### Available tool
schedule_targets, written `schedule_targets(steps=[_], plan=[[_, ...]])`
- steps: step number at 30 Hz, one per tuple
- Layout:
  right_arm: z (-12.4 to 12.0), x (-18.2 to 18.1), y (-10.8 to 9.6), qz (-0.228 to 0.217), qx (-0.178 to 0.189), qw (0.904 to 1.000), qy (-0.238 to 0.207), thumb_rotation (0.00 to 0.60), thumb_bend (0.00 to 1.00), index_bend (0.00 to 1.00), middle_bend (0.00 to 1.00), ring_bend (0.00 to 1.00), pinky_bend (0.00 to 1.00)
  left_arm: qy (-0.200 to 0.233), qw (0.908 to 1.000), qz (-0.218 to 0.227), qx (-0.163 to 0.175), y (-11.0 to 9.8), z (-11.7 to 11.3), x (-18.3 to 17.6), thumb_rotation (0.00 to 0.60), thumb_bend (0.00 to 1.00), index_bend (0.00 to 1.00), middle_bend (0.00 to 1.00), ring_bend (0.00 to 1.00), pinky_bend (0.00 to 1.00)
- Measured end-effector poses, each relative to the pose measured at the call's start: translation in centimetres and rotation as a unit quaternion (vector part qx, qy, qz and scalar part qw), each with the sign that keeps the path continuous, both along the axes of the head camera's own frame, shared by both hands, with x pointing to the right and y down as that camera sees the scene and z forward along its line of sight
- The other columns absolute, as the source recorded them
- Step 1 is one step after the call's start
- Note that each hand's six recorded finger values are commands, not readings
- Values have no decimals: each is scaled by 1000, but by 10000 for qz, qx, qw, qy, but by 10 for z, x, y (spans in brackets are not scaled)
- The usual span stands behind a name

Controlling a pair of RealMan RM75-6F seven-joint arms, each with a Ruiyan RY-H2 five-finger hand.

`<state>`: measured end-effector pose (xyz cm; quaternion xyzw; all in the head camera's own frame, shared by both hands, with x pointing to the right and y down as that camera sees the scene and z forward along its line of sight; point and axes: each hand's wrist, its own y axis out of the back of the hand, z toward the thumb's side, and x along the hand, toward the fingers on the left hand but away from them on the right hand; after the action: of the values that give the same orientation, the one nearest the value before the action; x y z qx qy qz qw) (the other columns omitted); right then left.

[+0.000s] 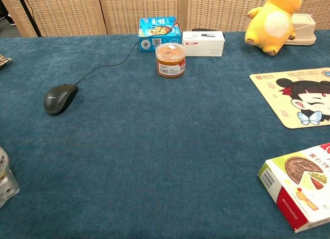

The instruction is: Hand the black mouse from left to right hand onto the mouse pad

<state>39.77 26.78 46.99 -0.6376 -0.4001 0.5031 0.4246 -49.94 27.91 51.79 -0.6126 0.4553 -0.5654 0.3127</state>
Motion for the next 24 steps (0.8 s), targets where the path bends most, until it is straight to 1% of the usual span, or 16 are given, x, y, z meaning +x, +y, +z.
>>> schedule_targets(steps=[9,12,15,18,20,24], plan=[[3,0,0,8,-76,10000,-10,600,0,0,0,0,0,-36,10000,57,-62,-2,3,0,600,101,0,0,0,0],[3,1,0,29,-71,10000,-1,600,0,0,0,0,0,-82,9998,183,-42,-11,9,0,600,101,0,0,0,0],[3,1,0,41,-83,10000,-3,600,0,0,0,0,0,-59,9993,363,93,-25,14,2,600,101,0,0,0,0],[5,1,-1,65,-108,9999,16,600,0,0,0,0,0,-9,9972,716,192,-42,24,7,600,100,0,0,0,0],[6,2,-1,97,-124,9999,38,600,0,0,0,0,0,-29,9938,1081,261,-56,32,11,600,101,0,0,0,0],[9,5,-2,181,-162,9996,105,600,0,0,0,0,0,-169,9822,1830,393,-83,49,22,600,100,0,0,0,0]])
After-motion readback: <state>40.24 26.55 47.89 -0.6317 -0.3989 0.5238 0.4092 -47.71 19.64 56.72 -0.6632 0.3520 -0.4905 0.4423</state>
